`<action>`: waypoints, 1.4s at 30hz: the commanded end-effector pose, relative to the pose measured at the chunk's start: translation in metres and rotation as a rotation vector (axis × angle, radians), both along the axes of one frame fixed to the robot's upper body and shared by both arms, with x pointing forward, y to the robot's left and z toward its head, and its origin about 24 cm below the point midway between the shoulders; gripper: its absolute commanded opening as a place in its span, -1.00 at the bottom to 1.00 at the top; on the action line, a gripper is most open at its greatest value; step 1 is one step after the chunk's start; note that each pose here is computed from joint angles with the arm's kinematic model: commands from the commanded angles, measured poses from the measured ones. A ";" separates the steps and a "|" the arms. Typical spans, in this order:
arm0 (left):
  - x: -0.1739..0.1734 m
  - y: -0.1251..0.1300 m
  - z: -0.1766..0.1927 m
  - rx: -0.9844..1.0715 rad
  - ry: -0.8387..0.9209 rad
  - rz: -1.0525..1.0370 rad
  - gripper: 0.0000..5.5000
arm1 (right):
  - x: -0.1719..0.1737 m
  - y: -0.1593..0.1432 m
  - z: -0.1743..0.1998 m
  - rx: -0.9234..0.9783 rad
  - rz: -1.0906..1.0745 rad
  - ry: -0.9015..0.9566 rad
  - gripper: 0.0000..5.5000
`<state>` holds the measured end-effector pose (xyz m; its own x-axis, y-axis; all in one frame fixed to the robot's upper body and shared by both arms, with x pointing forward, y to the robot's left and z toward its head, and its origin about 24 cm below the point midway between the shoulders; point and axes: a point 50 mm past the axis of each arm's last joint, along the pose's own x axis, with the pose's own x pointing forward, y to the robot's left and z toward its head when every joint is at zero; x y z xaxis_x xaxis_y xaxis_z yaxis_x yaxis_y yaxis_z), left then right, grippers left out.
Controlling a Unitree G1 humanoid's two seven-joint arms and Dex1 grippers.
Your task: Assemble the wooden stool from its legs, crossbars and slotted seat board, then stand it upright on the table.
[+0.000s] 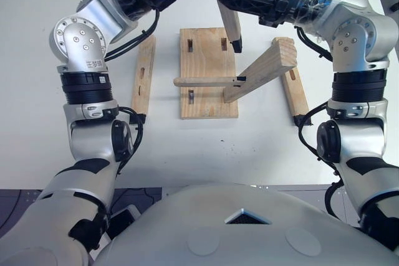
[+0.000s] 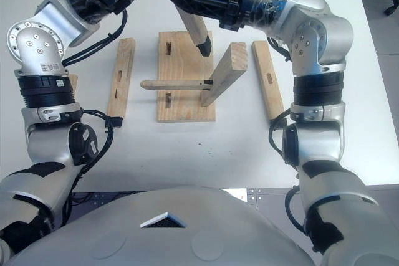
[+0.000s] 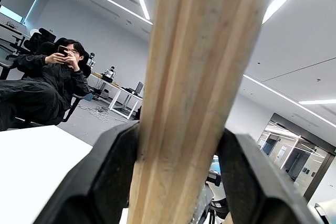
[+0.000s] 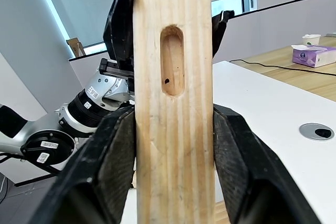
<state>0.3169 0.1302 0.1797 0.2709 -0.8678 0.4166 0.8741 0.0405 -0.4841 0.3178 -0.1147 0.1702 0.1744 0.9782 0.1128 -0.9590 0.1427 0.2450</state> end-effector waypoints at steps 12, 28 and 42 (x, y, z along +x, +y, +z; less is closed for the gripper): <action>0.006 0.028 -0.029 0.109 -0.005 0.201 -0.24 | 0.009 -0.015 0.009 -0.051 -0.119 -0.034 0.39; -0.069 0.089 -0.083 0.160 0.127 0.246 -0.24 | 0.021 -0.092 0.011 -0.001 -0.485 -0.023 0.39; -0.075 0.087 -0.096 0.376 0.004 0.214 -0.26 | 0.021 -0.087 0.004 0.000 -0.487 -0.011 0.39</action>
<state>0.2452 0.2124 0.0930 0.4587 -0.8669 0.1955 0.8441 0.3563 -0.4006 0.3393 -0.2000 0.1737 0.6003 0.7889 0.1311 -0.7894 0.5582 0.2554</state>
